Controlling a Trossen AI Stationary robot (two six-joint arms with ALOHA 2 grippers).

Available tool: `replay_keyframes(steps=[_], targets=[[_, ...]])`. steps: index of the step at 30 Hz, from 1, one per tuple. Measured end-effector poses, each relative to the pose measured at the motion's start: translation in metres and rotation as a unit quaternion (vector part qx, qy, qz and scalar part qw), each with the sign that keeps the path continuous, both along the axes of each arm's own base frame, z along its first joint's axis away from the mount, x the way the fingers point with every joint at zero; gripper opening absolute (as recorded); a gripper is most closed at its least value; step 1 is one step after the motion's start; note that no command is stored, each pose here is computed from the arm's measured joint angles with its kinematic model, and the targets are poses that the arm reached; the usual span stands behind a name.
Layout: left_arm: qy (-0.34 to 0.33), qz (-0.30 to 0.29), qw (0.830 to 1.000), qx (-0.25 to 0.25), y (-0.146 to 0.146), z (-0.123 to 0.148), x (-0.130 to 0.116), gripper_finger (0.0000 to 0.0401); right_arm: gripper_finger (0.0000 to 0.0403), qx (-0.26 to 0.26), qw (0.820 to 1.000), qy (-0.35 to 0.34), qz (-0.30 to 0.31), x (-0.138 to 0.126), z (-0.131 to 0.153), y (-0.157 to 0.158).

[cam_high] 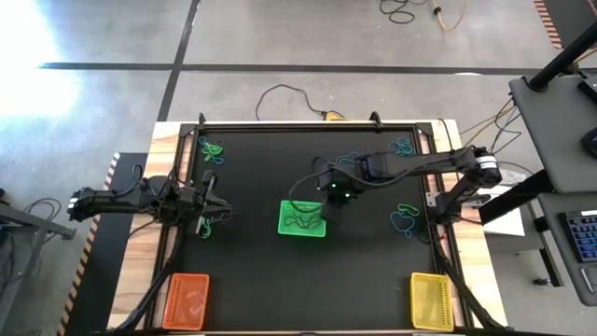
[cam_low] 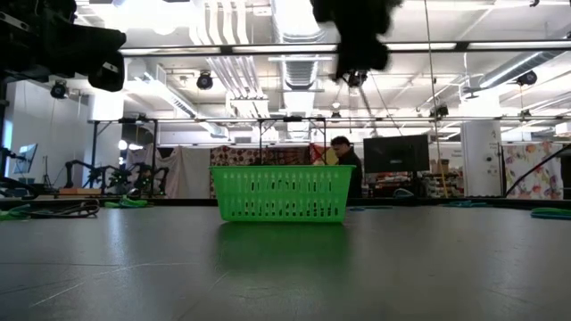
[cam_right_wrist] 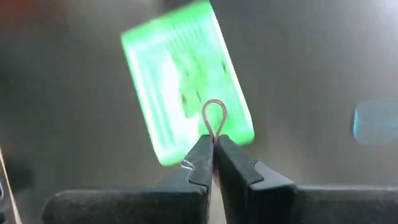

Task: Sort rubber bands into baskets
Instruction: Put the violet rubber band into the green basket

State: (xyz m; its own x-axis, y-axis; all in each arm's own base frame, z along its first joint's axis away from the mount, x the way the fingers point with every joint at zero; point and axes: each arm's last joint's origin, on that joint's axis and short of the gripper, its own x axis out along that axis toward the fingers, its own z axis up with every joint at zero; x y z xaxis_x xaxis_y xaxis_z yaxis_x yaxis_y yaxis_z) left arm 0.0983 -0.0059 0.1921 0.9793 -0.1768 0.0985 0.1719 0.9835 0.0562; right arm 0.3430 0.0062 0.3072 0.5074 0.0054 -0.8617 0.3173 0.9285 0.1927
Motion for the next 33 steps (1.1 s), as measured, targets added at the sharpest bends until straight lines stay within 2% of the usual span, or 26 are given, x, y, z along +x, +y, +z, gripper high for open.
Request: replay_keyframes(steps=[4, 6, 13, 20, 24, 28, 33], targets=[[0.000, 0.000, 1.000, 0.000, 0.000, 0.000, 0.000, 0.0000, 0.0011, -0.042, 0.991, -0.119, 0.053, 0.018, 0.018, 0.007], [0.000, 0.000, 1.000, 0.000, 0.000, 0.000, 0.000, 0.0000, 0.0011, -0.049, 0.987, -0.140, 0.060, 0.025, 0.015, 0.008], [0.001, 0.000, 1.000, 0.000, 0.000, 0.000, 0.000, 0.0000, 0.0011, -0.021, 0.996, -0.054, 0.061, 0.047, -0.042, 0.012], [0.001, 0.000, 1.000, 0.000, 0.000, 0.000, 0.000, 0.0000, 0.0014, -0.038, 0.996, 0.012, 0.081, 0.068, -0.095, 0.011], [0.001, 0.000, 1.000, 0.000, 0.000, 0.000, 0.000, 0.0000, 0.0040, -0.039, 0.994, 0.027, 0.096, 0.078, -0.109, 0.008], [0.001, 0.000, 1.000, 0.000, 0.000, 0.000, 0.000, 0.0000, 0.0088, -0.039, 0.991, 0.047, 0.118, 0.085, -0.118, 0.009], [0.001, 0.000, 1.000, 0.000, 0.000, 0.000, 0.000, 0.0000, 0.0141, -0.044, 0.989, 0.054, 0.131, 0.091, -0.100, 0.010]])
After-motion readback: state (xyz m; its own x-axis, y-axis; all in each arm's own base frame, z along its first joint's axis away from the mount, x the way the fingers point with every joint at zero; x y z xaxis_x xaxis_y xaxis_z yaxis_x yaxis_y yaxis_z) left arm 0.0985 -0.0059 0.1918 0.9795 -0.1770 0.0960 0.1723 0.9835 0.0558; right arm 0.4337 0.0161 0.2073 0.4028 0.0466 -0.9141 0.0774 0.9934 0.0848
